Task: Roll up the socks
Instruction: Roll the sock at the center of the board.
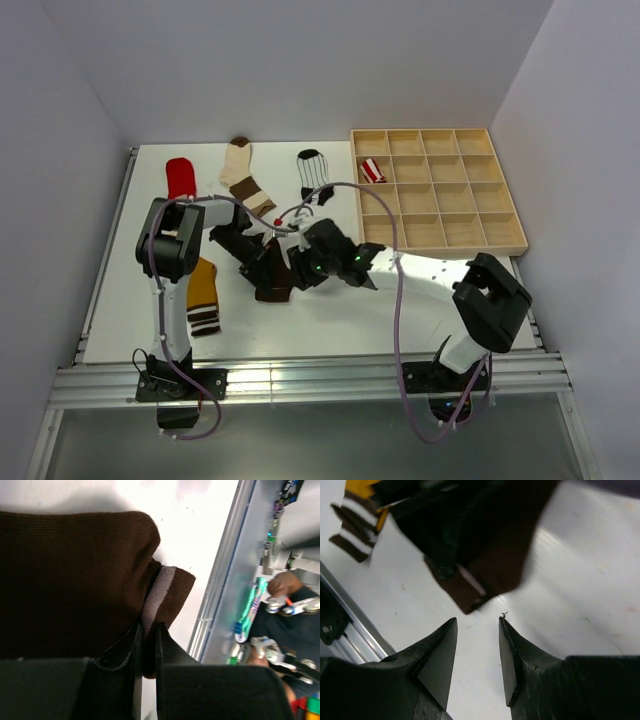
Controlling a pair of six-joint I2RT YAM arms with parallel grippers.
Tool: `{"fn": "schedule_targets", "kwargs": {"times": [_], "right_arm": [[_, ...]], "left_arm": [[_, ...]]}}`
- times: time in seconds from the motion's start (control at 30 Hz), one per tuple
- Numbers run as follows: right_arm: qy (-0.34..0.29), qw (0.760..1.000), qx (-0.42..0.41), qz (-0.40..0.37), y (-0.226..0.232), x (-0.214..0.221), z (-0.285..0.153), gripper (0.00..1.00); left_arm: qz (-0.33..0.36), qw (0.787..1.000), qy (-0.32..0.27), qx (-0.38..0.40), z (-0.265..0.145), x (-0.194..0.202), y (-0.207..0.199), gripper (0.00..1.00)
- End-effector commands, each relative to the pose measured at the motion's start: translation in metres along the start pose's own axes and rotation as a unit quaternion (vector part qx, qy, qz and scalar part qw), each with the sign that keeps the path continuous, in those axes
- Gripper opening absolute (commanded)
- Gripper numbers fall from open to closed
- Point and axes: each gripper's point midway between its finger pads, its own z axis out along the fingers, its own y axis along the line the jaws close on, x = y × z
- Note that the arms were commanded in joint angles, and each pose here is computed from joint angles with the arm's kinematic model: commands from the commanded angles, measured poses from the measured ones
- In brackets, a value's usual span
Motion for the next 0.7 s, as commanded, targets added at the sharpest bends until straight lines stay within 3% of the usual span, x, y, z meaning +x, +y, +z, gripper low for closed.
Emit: {"fn": "schedule_targets", "kwargs": {"times": [0.0,0.27,0.67], "right_arm": [[-0.019,0.991,0.026,-0.128,0.027,-0.018,0.010,0.46],[0.032,0.967,0.070,-0.244,0.043,0.011,0.052,0.47],[0.045,0.948,0.072,-0.306,0.048,0.030,0.058,0.51]], "left_arm": [[-0.006,0.999,0.045,-0.028,0.000,0.013,0.022,0.00],[-0.066,0.996,0.053,-0.016,0.002,0.015,0.018,0.00],[-0.094,0.991,0.090,0.019,0.001,0.026,0.011,0.00]]}}
